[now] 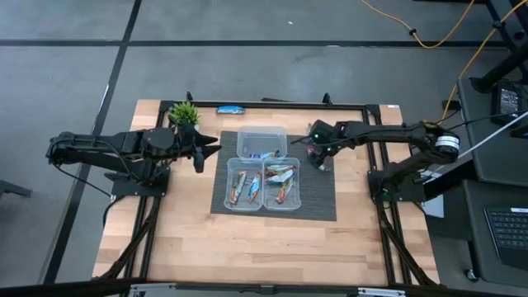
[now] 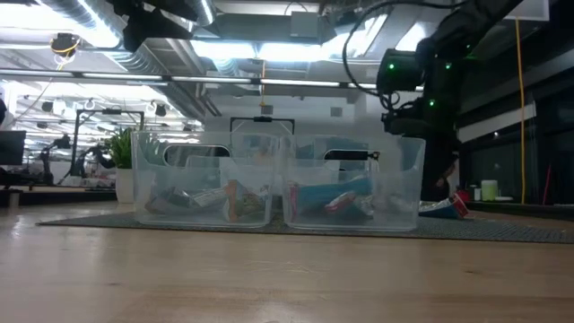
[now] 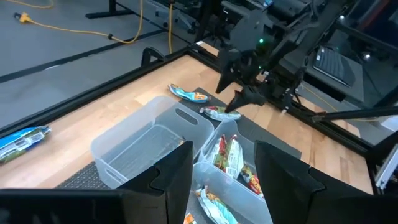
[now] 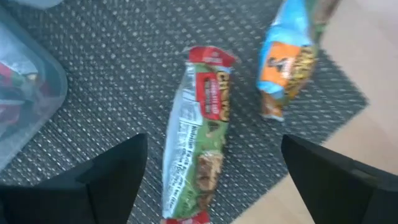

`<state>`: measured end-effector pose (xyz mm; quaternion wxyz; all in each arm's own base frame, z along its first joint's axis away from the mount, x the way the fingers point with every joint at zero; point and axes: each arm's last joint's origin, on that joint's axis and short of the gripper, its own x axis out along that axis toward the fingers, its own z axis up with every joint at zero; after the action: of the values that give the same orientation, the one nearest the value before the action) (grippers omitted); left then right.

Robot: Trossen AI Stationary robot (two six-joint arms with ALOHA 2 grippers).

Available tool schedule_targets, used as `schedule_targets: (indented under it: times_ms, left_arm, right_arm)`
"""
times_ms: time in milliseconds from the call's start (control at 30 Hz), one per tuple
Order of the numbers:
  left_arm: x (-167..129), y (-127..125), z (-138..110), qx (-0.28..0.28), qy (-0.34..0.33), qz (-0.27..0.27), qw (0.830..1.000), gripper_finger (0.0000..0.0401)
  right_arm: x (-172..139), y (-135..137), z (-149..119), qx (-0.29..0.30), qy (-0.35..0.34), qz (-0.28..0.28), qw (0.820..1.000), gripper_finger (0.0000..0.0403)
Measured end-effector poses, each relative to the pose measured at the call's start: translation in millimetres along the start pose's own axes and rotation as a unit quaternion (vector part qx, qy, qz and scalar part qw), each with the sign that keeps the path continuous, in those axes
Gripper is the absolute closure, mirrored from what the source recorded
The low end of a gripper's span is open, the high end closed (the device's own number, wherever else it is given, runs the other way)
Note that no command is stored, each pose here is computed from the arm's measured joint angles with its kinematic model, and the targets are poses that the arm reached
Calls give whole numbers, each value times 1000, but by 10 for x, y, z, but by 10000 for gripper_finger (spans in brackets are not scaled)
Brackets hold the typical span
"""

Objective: Pick and place Granola Bars by type
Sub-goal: Put the red granola bar into the bottom right transparent bin

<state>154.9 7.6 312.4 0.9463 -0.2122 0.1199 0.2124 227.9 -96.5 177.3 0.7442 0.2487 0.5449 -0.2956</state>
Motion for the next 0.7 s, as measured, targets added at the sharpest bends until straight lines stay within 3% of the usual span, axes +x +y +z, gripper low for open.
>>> schedule_targets:
  times_ms: [567, 700]
  left_arm:
    - [0, 1, -3, -12, 1, 1, 1000, 238]
    - [1, 2, -3, -12, 1, 1, 1000, 238]
  right_arm:
    - [439, 63, 14, -35, 69, 17, 997, 35]
    - [444, 63, 13, -36, 70, 16, 997, 55]
